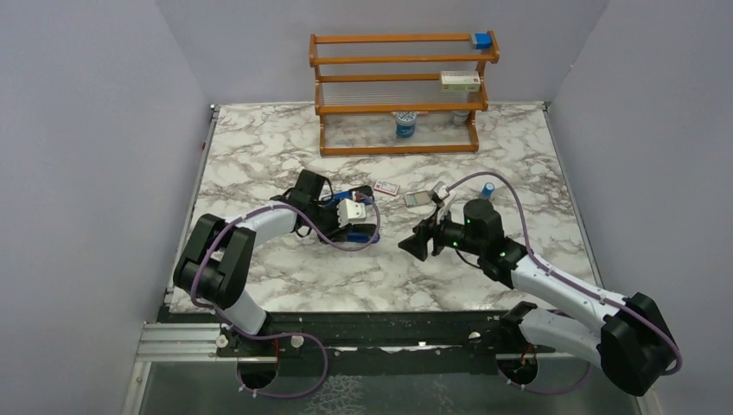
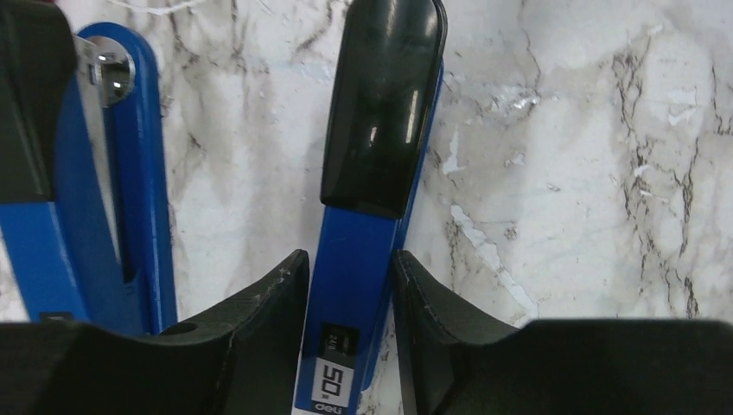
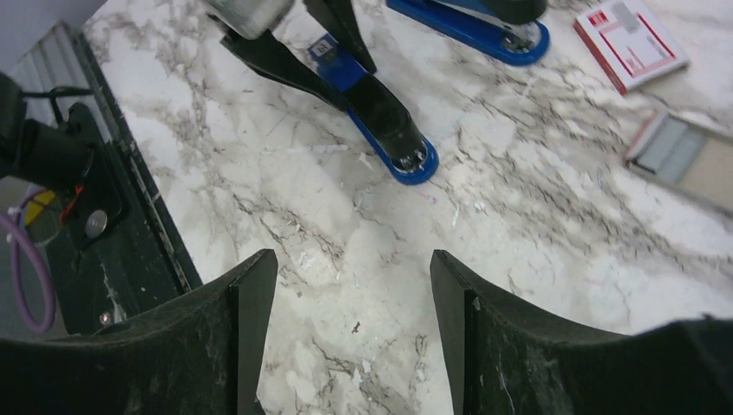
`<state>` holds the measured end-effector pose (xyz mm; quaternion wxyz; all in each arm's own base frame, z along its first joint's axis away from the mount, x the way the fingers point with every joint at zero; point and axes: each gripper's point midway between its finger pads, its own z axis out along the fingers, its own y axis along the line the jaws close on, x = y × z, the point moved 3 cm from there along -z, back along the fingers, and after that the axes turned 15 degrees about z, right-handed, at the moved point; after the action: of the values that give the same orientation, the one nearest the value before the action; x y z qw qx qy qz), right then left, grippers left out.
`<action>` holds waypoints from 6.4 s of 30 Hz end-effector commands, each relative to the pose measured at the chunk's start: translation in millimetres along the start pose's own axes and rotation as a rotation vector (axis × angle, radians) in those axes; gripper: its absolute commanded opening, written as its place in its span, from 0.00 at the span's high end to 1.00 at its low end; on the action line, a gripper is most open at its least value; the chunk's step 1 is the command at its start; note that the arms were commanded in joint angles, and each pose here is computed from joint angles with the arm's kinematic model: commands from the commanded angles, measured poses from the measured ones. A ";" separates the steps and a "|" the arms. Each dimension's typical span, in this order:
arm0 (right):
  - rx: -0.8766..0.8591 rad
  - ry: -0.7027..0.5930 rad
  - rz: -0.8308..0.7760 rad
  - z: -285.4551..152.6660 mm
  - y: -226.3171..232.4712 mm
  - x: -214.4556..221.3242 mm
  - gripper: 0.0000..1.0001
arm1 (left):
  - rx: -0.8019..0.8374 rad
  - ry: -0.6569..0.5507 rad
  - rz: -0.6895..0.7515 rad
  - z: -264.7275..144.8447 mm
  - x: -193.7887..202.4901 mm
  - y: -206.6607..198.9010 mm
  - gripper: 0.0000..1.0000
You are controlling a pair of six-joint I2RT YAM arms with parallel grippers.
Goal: Load the staples into the stapler
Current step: Close the stapler at the center of the board, then place the stapler at the center of the board, then close the stapler at the center of the board.
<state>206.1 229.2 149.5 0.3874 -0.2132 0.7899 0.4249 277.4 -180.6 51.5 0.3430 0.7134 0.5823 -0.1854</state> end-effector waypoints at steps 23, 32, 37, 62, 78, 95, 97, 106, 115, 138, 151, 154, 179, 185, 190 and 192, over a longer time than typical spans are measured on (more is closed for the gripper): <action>0.386 -0.403 0.968 -3.2 -57.5 17.6 0.23 | -0.211 0.074 -0.674 80.7 -89.8 3.0 0.93; 0.418 -0.417 1.032 4.7 -68.3 26.5 0.15 | -0.147 0.064 -0.931 106.6 -97.3 -18.5 0.97; 0.406 -0.402 1.074 19.0 -72.2 29.0 0.10 | -0.105 0.069 -0.965 112.4 -90.3 -32.7 0.97; 0.560 -0.474 1.227 39.7 -108.1 43.2 0.18 | -0.069 0.113 -0.932 111.0 -73.1 -63.8 0.97; 0.548 -0.473 1.204 30.1 -105.4 48.7 0.18 | -0.045 0.138 -0.928 116.4 -72.0 -63.4 0.97; 0.571 -0.454 1.198 53.6 -127.4 54.7 0.37 | -0.031 0.153 -0.882 110.8 -72.6 -64.0 0.97; 0.580 -0.450 1.178 52.5 -129.2 57.2 0.53 | -0.035 0.156 -0.875 109.8 -72.6 -63.1 0.98; 0.559 -0.429 1.070 48.0 -128.5 58.3 0.88 | -0.079 0.208 -0.826 105.6 -67.6 -53.5 0.98; 0.715 -0.459 0.918 0.9 -124.8 43.4 0.32 | -0.178 0.298 -0.685 102.8 -64.0 -19.9 0.98; 0.784 -0.762 0.586 -112.2 -91.0 -28.7 0.18 | -0.149 0.177 -0.326 116.4 -118.0 30.1 0.41; 0.555 -0.570 0.437 -66.6 -69.7 -33.7 0.18 | -0.396 0.070 -0.410 -35.1 -117.3 83.8 0.14; 0.523 -0.516 0.430 -56.0 -66.0 -33.5 0.18 | -0.547 0.197 -0.488 -73.1 -58.1 92.8 0.14; 0.370 -0.376 0.475 -41.3 -46.0 -9.0 0.18 | -0.093 0.015 -0.143 -6.6 -6.9 106.6 0.34; 0.365 -0.369 0.476 -39.8 -45.2 -9.4 0.18 | -0.055 0.061 -0.175 3.9 11.1 89.0 0.46; 0.367 -0.368 0.476 -38.0 -45.5 -11.3 0.18 | -0.058 0.065 -0.186 3.9 11.0 87.6 0.54; 0.382 -0.382 0.486 -38.4 -47.9 -13.0 0.18 | -0.085 0.056 -0.178 2.3 6.1 91.5 0.55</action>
<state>227.0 171.1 146.9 0.4483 0.1321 0.7979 0.3808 373.2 -179.7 68.8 0.3313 0.6485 0.6675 -0.1556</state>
